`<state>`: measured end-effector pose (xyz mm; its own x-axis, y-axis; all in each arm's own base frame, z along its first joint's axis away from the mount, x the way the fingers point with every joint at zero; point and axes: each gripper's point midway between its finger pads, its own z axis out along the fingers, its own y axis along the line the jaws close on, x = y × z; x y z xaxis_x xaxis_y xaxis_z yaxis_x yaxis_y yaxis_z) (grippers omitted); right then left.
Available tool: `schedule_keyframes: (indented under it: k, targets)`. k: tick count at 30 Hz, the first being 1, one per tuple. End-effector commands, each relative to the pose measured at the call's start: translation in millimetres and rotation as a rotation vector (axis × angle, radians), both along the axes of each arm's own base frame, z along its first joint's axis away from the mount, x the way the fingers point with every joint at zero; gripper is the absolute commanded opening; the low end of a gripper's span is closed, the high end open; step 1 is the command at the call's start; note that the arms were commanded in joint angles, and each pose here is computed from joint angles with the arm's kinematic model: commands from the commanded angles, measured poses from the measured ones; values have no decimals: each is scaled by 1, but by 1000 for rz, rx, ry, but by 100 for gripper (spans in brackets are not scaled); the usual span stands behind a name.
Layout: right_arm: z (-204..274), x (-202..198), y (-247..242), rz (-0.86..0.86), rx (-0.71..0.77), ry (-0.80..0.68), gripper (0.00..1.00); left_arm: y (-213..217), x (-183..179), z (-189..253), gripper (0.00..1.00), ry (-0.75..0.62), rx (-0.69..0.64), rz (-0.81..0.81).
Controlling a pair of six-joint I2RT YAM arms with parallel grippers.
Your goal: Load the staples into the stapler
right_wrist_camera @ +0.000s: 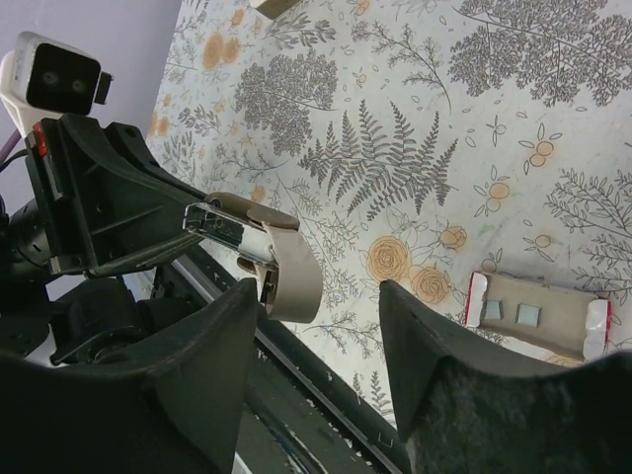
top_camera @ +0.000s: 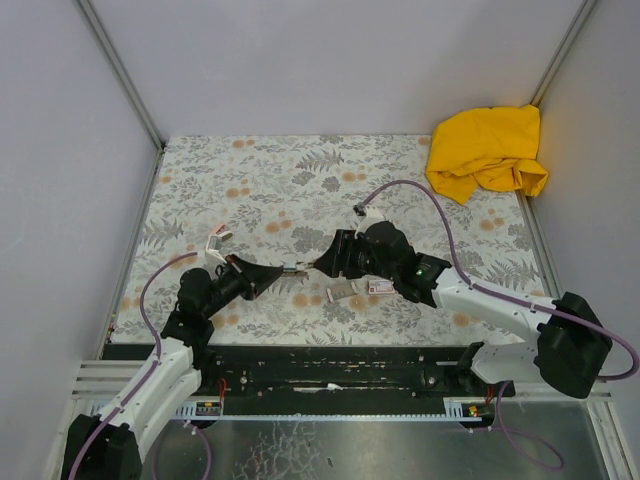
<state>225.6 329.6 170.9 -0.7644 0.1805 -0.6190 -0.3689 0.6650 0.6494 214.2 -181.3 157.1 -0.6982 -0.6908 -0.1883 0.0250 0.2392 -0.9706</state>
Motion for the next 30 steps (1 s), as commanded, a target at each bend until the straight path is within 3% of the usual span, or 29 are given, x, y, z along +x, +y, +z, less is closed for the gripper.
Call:
schedule_keyframes:
  k: [1, 7, 14, 20, 24, 26, 30]
  targets:
    - [33, 10, 16, -9, 107, -19, 57, 2, 3, 11, 0, -73, -13, 14]
    - [37, 10, 23, -2, 146, -4, 49, 2, 2, 11, 0, -79, -15, 12]
    - [37, 14, 29, -6, 164, 6, 49, 2, 0, 11, 0, -89, -25, 3]
    - [38, 12, 32, 8, 170, 15, 16, 3, 0, 9, 0, -85, -19, 12]
    - [42, 13, 25, -13, 165, -8, 2, 4, 1, 2, 0, -64, -5, 22]
    - [45, 14, 20, -24, 155, -25, 0, 4, 1, -3, 8, -50, 11, 20]
    - [47, 21, 7, -50, 119, -60, 0, 5, 2, -8, 39, -37, 66, 16]
